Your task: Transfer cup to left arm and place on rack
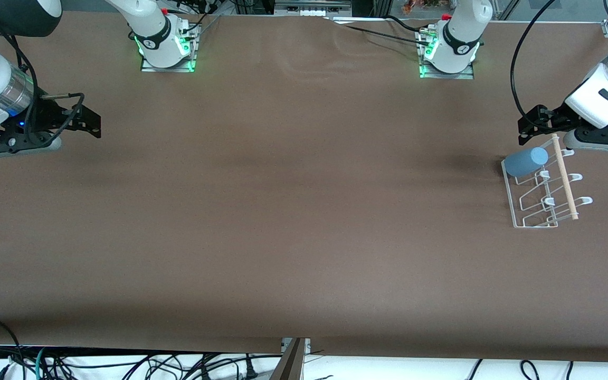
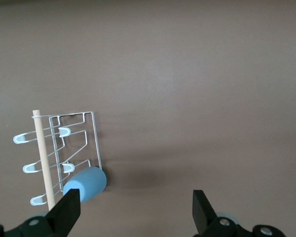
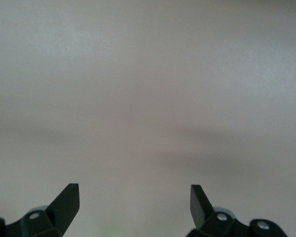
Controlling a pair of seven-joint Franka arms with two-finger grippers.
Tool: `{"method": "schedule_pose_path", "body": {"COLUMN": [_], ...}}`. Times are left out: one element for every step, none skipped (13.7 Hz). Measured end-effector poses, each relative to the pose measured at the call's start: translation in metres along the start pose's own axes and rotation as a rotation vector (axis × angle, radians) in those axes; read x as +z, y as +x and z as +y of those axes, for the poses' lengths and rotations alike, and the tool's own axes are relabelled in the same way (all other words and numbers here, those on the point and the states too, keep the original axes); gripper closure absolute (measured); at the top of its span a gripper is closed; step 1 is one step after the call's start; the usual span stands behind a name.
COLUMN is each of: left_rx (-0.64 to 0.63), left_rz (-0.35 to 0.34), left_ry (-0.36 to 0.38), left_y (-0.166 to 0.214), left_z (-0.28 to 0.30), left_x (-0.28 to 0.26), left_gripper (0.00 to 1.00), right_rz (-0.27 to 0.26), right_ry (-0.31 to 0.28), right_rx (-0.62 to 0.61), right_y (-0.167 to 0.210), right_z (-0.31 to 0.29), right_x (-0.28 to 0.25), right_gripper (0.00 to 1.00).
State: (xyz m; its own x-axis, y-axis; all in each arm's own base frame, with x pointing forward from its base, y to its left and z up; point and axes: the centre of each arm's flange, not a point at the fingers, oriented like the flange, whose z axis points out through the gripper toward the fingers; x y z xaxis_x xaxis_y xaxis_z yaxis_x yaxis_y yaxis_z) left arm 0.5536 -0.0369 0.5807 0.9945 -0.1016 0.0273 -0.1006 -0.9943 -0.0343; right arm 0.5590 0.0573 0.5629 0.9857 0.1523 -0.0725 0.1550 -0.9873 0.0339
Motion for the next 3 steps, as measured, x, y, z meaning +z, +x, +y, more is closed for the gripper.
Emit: {"method": "schedule_pose_path", "body": {"left_rx": [0.003,0.004,0.003], "left_rz": [-0.001,-0.001,-0.003], "left_ry": [0.0,0.0,0.0], "left_y": [0.0011,0.002,0.0029], "left_z": [0.0017,0.0023,0.002], "left_x": [0.0017,0.0028,0.0039], "left_gripper": [0.0,0.0,0.0], "right_rz": [0.0,0.0,0.0], "right_ry": [0.0,0.0,0.0], "right_rx": [0.0,0.0,0.0], "right_y": [0.0,0.0,0.0001], "right_z": [0.0,0.0,0.0], "right_x": [0.0,0.0001,0.0001], "right_gripper": [0.0,0.0,0.0]}}
